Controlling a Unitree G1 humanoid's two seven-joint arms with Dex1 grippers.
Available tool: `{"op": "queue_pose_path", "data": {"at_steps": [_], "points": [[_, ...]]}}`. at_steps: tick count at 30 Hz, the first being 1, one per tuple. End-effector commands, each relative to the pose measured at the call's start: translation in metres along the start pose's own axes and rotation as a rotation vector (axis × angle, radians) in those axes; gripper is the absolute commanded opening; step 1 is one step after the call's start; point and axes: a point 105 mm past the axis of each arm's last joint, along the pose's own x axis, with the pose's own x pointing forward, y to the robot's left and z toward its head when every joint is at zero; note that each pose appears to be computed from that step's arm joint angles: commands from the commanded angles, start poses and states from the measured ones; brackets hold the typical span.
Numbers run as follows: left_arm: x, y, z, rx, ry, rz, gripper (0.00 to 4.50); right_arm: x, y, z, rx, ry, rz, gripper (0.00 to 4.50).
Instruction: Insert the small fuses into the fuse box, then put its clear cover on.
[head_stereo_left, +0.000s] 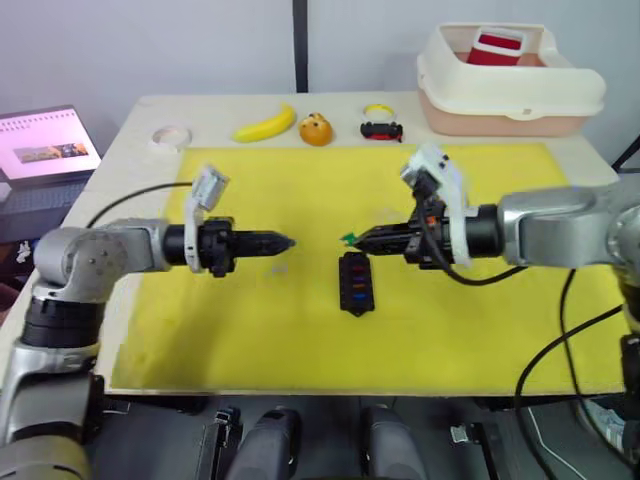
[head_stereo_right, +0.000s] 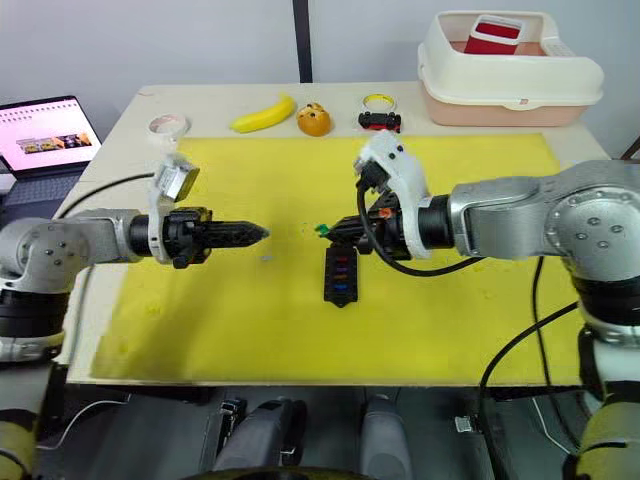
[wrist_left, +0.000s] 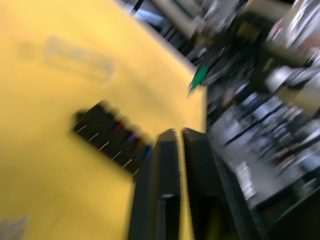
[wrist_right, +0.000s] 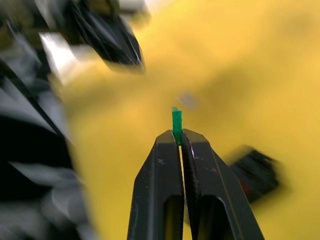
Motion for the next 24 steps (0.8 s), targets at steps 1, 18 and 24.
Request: {"op": "queue_pose_path", "data": {"at_steps": [1, 18, 24], "points": [[0.005, -0.005, 0.003, 0.214, 0.112, -0.035, 1.77, -0.003, -0.002, 0.001, -0.173, 0.094, -0.006, 0.0], [0.032, 0.011, -0.019, 0.657, 0.303, 0.023, 4.42, 0.006, -0.026, 0.003, -0.588, 0.359, 0.029, 0.0], [0.037, 0.014, -0.023, 0.665, 0.307, 0.03, 4.42, 0.022, -0.036, 0.004, -0.605, 0.383, 0.03, 0.0]]}}
